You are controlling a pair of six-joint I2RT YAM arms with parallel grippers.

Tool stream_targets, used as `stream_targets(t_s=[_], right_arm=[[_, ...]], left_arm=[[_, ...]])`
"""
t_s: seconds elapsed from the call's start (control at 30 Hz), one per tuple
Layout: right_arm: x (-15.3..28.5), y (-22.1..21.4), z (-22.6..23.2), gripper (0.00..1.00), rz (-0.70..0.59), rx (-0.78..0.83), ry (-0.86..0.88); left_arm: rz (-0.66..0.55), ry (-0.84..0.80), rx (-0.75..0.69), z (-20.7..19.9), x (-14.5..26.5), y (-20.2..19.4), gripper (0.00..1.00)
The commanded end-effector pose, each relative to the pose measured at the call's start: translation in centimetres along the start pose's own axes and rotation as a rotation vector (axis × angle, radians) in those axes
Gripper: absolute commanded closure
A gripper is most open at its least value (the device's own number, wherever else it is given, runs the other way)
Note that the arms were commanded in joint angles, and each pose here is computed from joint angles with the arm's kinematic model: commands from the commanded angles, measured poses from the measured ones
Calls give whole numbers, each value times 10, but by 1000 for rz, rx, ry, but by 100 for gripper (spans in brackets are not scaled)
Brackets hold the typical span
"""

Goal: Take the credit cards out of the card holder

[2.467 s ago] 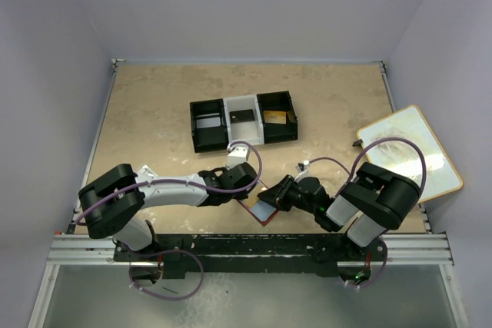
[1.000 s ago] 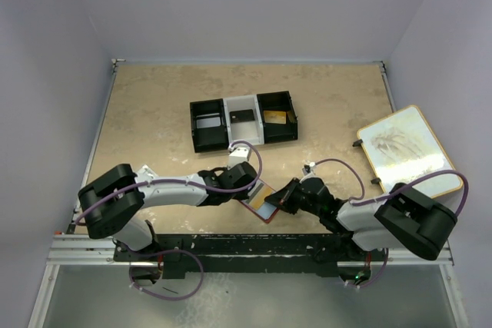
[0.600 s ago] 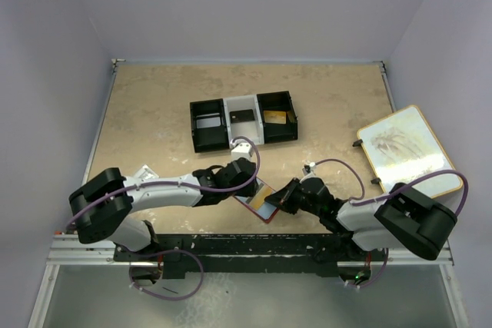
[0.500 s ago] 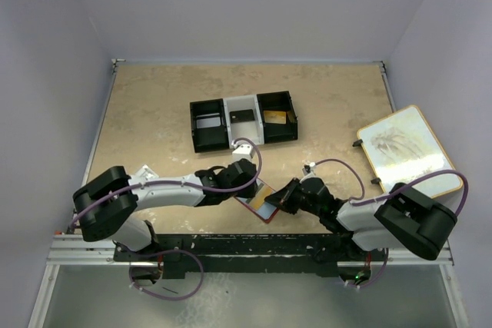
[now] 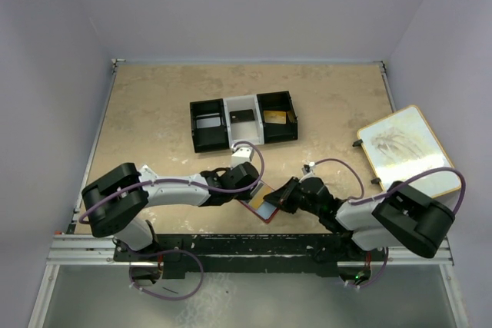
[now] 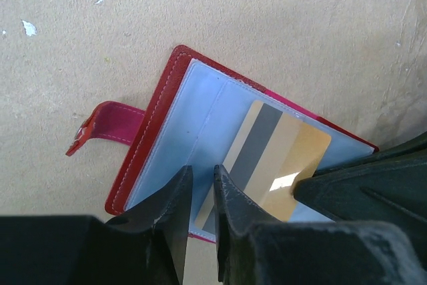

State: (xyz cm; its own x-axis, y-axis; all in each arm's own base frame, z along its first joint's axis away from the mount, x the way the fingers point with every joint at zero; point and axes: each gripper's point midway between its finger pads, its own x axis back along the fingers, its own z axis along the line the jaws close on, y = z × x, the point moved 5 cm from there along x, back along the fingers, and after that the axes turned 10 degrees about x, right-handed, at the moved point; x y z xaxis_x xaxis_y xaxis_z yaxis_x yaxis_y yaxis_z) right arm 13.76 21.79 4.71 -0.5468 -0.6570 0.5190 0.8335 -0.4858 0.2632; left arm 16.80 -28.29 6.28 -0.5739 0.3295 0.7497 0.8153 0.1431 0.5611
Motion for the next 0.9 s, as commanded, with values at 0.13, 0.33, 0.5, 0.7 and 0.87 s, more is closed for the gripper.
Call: stream_targets(t_s=[0.13, 0.33, 0.5, 0.7, 0.87], right_arm=[[-11, 6, 12, 82, -26, 3, 42], [-11, 6, 16, 84, -23, 10, 66], [-11, 4, 22, 84, -9, 44, 99], [-15, 3, 18, 84, -3, 42, 81], [-20, 1, 17, 83, 10, 37, 89]], left_arm=[[5, 51, -46, 10, 0, -2, 84], [2, 46, -40, 9, 1, -1, 84], [6, 37, -34, 7, 0, -1, 85], [2, 32, -30, 6, 1, 0, 85], [-1, 27, -26, 5, 2, 1, 85]])
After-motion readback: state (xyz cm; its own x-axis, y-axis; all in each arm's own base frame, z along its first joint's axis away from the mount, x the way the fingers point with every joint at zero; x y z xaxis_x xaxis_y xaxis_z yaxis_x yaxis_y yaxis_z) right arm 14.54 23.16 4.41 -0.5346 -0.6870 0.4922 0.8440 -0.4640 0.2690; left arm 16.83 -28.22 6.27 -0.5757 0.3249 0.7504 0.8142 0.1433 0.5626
